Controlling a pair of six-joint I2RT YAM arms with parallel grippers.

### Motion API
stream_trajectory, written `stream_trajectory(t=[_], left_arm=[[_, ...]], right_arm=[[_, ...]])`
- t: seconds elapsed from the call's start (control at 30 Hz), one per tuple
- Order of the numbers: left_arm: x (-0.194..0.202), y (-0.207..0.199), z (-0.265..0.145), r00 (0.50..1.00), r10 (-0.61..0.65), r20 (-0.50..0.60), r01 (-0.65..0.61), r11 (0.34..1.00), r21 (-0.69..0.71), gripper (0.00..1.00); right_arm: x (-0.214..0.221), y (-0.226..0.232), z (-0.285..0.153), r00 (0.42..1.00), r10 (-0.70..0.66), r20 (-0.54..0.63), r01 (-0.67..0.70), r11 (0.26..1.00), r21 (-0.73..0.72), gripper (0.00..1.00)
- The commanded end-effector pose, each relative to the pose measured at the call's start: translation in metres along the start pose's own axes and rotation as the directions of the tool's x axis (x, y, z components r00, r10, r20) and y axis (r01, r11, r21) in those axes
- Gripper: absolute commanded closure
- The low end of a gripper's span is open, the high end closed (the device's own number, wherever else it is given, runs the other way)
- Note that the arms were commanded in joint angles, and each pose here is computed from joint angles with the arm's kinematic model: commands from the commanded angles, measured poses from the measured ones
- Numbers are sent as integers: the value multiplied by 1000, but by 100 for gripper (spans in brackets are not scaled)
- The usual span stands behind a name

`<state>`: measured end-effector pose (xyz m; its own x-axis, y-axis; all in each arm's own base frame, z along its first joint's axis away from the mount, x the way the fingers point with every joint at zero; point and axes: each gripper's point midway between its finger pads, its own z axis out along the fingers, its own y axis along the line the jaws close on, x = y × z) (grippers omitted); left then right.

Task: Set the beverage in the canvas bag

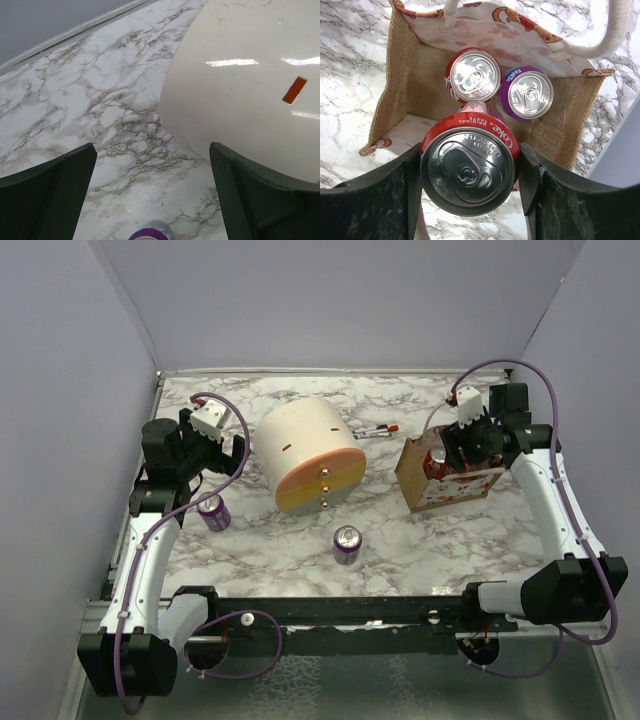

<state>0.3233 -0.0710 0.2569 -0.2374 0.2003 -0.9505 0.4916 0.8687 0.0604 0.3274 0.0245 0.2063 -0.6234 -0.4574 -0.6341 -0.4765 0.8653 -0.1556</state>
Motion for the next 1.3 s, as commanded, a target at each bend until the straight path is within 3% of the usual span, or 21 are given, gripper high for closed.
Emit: stream_trajectory(t=[0.0,0.83,1.27], left_arm=[[-12,2,-2,1000,15,27,-15,1000,-2,1],[-11,1,-2,999,16,36,-16,1000,4,1],[-10,-1,-2,999,15,36,-15,1000,15,1]], right_arm=[[-22,-19,-18,997,-55,56,50,995,82,74],[17,-21,17,996,-39,-81,45,995,84,75],[24,-15,38,997,18,-73,-15,999,31,74]])
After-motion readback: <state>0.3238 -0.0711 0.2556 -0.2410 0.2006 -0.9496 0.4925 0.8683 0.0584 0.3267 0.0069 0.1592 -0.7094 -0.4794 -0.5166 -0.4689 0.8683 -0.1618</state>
